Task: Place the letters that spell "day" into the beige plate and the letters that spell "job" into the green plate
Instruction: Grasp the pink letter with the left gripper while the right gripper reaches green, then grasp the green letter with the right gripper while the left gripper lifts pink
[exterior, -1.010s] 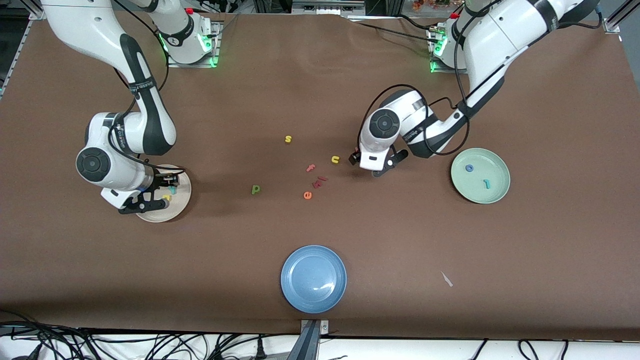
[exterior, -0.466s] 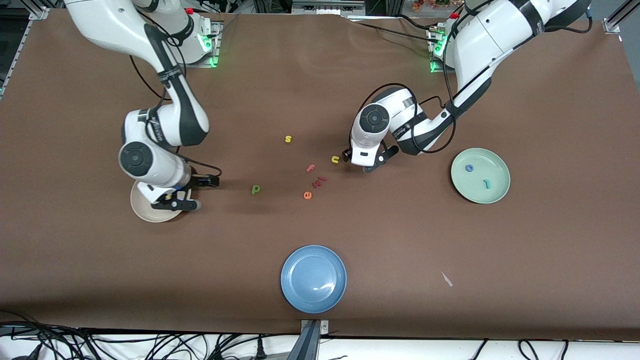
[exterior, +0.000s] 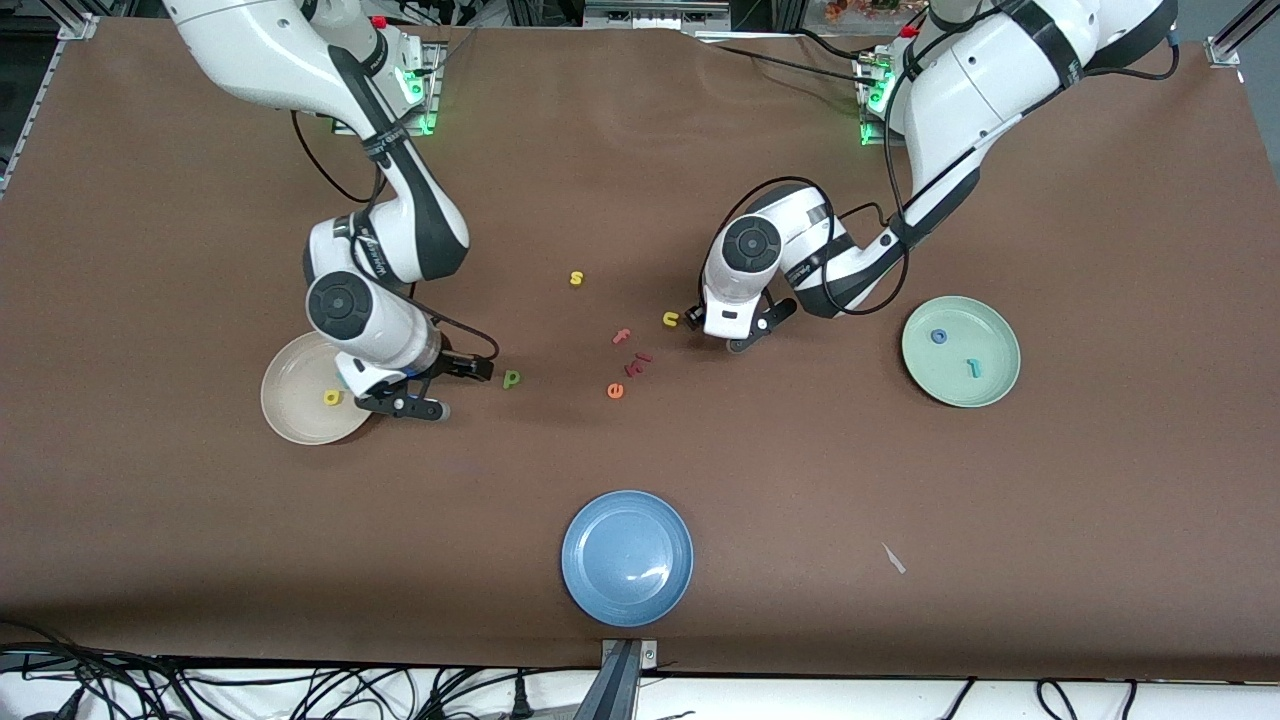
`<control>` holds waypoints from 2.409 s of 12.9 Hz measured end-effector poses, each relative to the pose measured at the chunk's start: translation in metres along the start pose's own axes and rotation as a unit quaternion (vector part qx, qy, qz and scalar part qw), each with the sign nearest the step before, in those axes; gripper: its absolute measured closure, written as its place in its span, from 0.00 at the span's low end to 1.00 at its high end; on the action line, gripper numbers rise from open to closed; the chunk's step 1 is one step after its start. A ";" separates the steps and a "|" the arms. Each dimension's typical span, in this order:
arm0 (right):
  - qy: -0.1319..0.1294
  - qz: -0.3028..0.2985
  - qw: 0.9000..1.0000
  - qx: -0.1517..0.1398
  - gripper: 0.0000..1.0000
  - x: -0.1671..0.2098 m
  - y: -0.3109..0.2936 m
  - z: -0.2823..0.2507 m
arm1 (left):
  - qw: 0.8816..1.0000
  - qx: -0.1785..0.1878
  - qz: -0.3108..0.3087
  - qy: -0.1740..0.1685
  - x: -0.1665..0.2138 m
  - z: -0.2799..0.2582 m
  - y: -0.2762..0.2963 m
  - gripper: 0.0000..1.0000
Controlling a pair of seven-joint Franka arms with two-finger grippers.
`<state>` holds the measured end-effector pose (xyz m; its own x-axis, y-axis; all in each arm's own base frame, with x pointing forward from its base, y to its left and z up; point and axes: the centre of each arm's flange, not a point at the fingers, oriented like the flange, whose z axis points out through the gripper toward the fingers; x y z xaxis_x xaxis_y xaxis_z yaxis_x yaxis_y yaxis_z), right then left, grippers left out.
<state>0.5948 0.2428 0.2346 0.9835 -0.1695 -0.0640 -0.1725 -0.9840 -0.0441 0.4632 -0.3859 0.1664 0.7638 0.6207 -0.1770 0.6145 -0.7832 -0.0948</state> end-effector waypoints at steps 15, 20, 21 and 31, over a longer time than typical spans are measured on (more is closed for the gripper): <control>0.014 -0.014 1.000 0.006 0.22 -0.014 -0.048 0.054 | 1.000 -0.010 -0.006 0.001 0.001 -0.005 0.004 0.62; 0.012 -0.019 1.000 0.004 0.41 -0.017 -0.053 0.056 | 1.000 -0.009 -0.004 0.002 0.000 -0.007 0.005 0.71; 0.012 -0.019 1.000 0.004 0.42 -0.017 -0.053 0.056 | 1.000 -0.009 -0.004 0.002 0.000 -0.007 0.005 0.71; 0.010 -0.019 1.000 0.003 0.70 -0.017 -0.052 0.059 | 0.999 -0.018 0.041 0.000 0.152 -0.136 -0.030 0.70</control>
<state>0.5833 0.3002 0.1787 0.9902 -0.1334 -0.0413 -0.1355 -0.9894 -0.0519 0.5881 -0.2634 0.2752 0.8120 0.5541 -0.1836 0.5563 -0.8298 -0.0443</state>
